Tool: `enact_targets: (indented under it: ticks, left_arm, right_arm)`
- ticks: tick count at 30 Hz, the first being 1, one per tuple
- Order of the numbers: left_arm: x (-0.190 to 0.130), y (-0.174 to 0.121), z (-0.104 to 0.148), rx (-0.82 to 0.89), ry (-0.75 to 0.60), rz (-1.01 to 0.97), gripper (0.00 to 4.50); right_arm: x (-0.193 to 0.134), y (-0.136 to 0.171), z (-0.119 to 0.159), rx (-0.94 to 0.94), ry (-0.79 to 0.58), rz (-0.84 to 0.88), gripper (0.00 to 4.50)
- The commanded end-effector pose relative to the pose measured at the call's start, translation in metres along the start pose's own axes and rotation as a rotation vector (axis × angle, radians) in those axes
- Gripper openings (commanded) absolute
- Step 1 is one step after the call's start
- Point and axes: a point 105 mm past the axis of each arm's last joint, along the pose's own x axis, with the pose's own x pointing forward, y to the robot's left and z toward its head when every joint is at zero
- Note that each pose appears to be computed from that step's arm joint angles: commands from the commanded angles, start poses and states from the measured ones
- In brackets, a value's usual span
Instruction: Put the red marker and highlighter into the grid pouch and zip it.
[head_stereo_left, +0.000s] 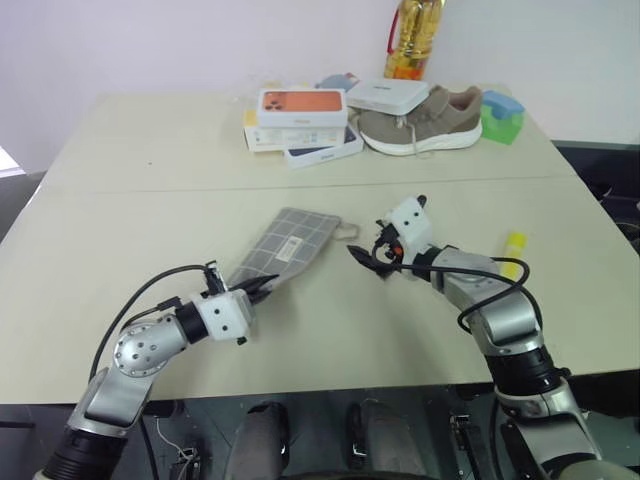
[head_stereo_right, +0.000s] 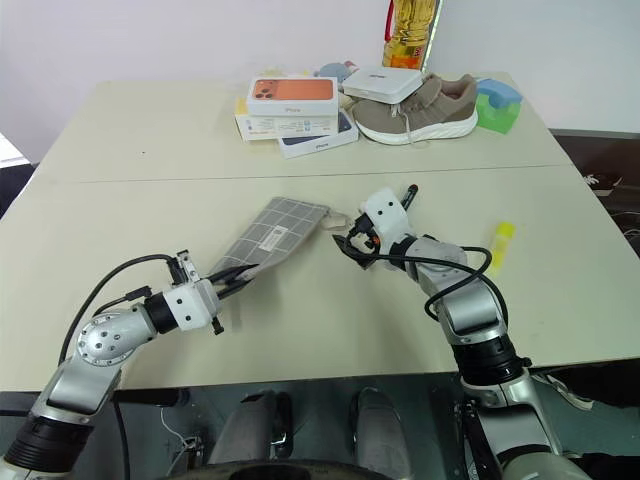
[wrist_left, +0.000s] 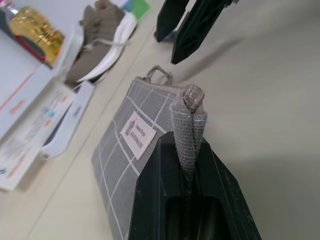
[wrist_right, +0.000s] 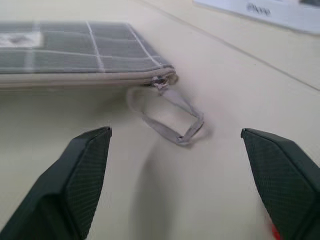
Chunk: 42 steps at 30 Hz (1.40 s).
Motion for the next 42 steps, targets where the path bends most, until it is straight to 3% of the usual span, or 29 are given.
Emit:
enact_targets:
  ticks: [1, 8, 9, 11, 18, 25, 42]
  left_arm:
    - [0.003, 0.001, 0.015, 0.006, -0.081, -0.012, 0.00]
    - [0.001, 0.001, 0.018, -0.006, -0.100, -0.024, 0.00]
    - [0.001, 0.001, 0.019, -0.006, -0.102, -0.024, 0.00]
    - [0.001, 0.001, 0.020, -0.008, -0.106, -0.022, 0.00]
    - [-0.001, 0.001, 0.021, -0.013, -0.110, -0.018, 0.00]
    - [0.000, 0.000, 0.019, -0.013, -0.102, -0.013, 0.00]
    - [0.022, 0.010, 0.009, -0.043, -0.094, 0.082, 0.00]
  right_arm:
    - [0.001, -0.001, 0.011, -0.027, -0.043, -0.016, 4.44]
    - [0.006, 0.000, 0.010, -0.048, -0.039, -0.015, 4.44]
    - [0.007, 0.000, 0.010, -0.044, -0.036, -0.015, 4.21]
    - [0.008, -0.002, 0.008, -0.036, -0.032, -0.017, 3.64]
    - [0.010, -0.003, 0.009, -0.022, -0.041, -0.017, 0.14]
    - [0.008, 0.005, 0.012, -0.073, -0.048, 0.019, 0.06]
    - [-0.015, 0.070, 0.040, -0.251, -0.150, 0.349, 0.06]
